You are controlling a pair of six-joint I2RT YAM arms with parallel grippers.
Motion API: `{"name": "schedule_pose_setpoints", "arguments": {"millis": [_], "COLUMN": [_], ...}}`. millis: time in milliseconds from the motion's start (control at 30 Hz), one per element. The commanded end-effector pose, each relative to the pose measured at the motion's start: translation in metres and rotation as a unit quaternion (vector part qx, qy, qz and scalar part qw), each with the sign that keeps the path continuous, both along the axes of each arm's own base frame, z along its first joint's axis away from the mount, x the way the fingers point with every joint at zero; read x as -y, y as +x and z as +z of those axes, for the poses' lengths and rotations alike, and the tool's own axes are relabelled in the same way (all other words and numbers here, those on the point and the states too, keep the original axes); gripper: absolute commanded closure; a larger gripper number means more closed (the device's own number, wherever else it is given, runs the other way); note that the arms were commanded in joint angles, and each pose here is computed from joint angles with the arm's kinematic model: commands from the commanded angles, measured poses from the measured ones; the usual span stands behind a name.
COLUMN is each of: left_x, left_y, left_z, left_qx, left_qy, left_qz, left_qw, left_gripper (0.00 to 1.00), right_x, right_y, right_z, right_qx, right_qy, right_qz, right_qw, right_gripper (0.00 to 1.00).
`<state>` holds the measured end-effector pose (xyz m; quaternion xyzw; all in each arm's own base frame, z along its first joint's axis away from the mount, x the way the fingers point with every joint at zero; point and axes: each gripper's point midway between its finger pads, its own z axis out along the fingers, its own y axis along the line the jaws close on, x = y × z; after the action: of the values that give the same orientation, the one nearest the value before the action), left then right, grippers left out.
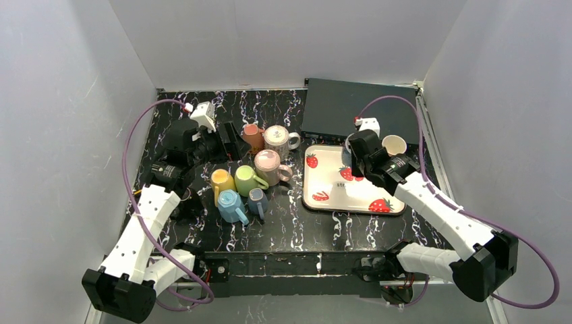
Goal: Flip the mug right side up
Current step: Place the cup on the tray.
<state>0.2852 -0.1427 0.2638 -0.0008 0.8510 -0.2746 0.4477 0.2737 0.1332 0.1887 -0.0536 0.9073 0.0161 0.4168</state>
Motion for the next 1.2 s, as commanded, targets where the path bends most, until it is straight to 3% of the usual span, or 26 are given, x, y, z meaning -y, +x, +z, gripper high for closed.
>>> {"name": "schedule_pose_setpoints", "arguments": {"millis": [0,267,400,700,967,1167], "left_x": [0.003,-0.006,-0.006,-0.01,-0.012,-0.012], "left_y": [0.004,0.003,0.003,0.003,0.002,0.002], "left_z": [-0.003,-0.018,-0.021,-0.026,-0.025,-0.025], "left_qx": [0.014,-0.004,-0.007,-0.015,-0.014,-0.015], "left_qy": [-0.007,0.017,0.02,0.034,0.038,0.036], "left_qz": [0.0,0.012,0.012,0.016,0.021,0.02], "left_qw": [1.0,1.0,1.0,0.999,0.999,0.999], "left_gripper": [0.03,0.03,0.03,0.04,0.04,0.04], "right_x": [0.032,0.066,0.09,0.113,0.118,0.116], "right_y": [0.0,-0.029,-0.03,-0.016,0.006,0.02], "right_z": [0.005,-0.023,-0.033,-0.049,-0.072,-0.079], "right_qx": [0.023,-0.013,-0.013,-0.009,-0.039,-0.038], "right_qy": [0.001,-0.003,-0.026,0.004,0.042,0.039], "right_qz": [-0.092,-0.207,-0.284,-0.405,-0.448,-0.445], "right_qw": [0.996,0.978,0.958,0.914,0.892,0.894], "right_gripper": [0.99,0.99,0.99,0.99,0.99,0.99]}}
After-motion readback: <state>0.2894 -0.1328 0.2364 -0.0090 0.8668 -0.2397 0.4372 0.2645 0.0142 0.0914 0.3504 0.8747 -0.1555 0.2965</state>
